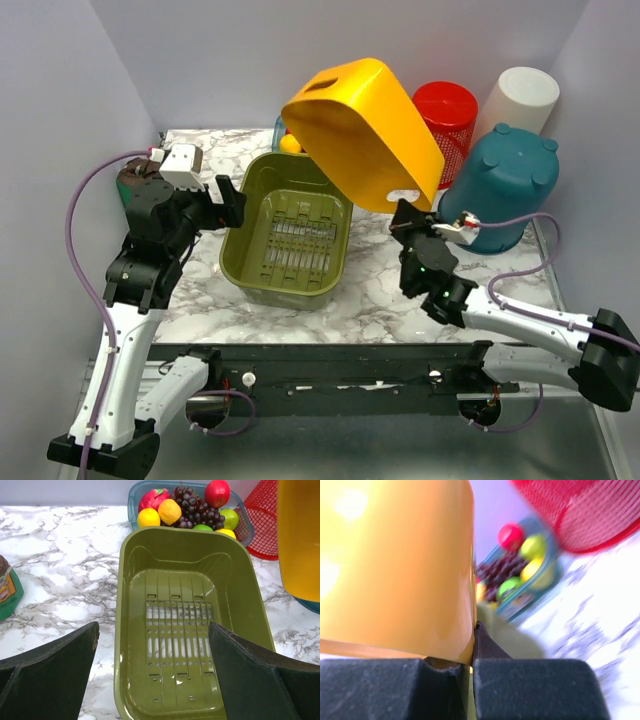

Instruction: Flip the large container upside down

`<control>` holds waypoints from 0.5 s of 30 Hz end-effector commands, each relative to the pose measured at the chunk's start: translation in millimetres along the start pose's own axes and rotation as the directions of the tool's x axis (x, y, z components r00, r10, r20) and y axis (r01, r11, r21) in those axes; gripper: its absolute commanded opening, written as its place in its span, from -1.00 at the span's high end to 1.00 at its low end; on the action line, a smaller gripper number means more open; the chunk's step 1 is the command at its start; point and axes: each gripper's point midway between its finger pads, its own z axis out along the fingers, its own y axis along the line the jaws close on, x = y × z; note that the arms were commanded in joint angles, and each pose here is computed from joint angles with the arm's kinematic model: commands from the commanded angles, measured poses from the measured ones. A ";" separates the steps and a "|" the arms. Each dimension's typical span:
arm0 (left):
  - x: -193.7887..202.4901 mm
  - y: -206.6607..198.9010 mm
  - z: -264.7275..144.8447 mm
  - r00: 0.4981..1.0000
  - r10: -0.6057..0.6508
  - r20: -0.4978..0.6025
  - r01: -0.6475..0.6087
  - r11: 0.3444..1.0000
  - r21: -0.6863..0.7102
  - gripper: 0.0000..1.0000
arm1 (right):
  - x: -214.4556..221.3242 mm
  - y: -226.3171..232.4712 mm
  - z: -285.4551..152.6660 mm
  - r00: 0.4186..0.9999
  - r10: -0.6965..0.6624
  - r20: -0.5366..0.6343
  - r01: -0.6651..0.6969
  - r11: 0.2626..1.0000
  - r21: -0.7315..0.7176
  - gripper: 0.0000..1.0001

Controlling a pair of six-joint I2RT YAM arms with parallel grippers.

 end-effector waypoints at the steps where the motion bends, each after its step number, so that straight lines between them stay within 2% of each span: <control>1: 14.0 2.8 9.9 0.999 -0.025 -0.027 0.024 1.000 -0.011 -0.98 | -64.2 -17.2 0.5 0.968 -0.169 0.184 0.175 0.985 -0.014 0.99; 4: 20.5 1.9 13.8 0.999 -0.030 -0.045 0.030 1.000 -0.002 -0.98 | -98.3 -34.1 -4.6 0.929 -0.247 0.276 0.252 0.968 0.018 0.99; 6: 23.3 1.5 16.7 0.998 -0.038 -0.052 0.038 0.999 0.001 -0.98 | -109.8 -32.7 -7.8 0.893 -0.337 0.298 0.349 0.937 0.013 0.99; 11: 28.2 -0.3 23.8 0.996 -0.050 -0.069 0.051 0.999 0.012 -0.98 | -144.9 -46.8 -19.3 0.847 -0.367 0.384 0.374 0.926 0.058 0.99; 14: 32.3 -0.8 25.9 0.995 -0.052 -0.082 0.054 0.998 0.016 -0.98 | -168.0 -54.1 -28.5 0.801 -0.393 0.452 0.397 0.913 0.090 0.99; 15: 35.6 -0.5 27.2 0.994 -0.054 -0.090 0.056 0.998 0.015 -0.98 | -177.0 -54.1 -31.4 0.763 -0.443 0.470 0.442 0.889 0.119 0.99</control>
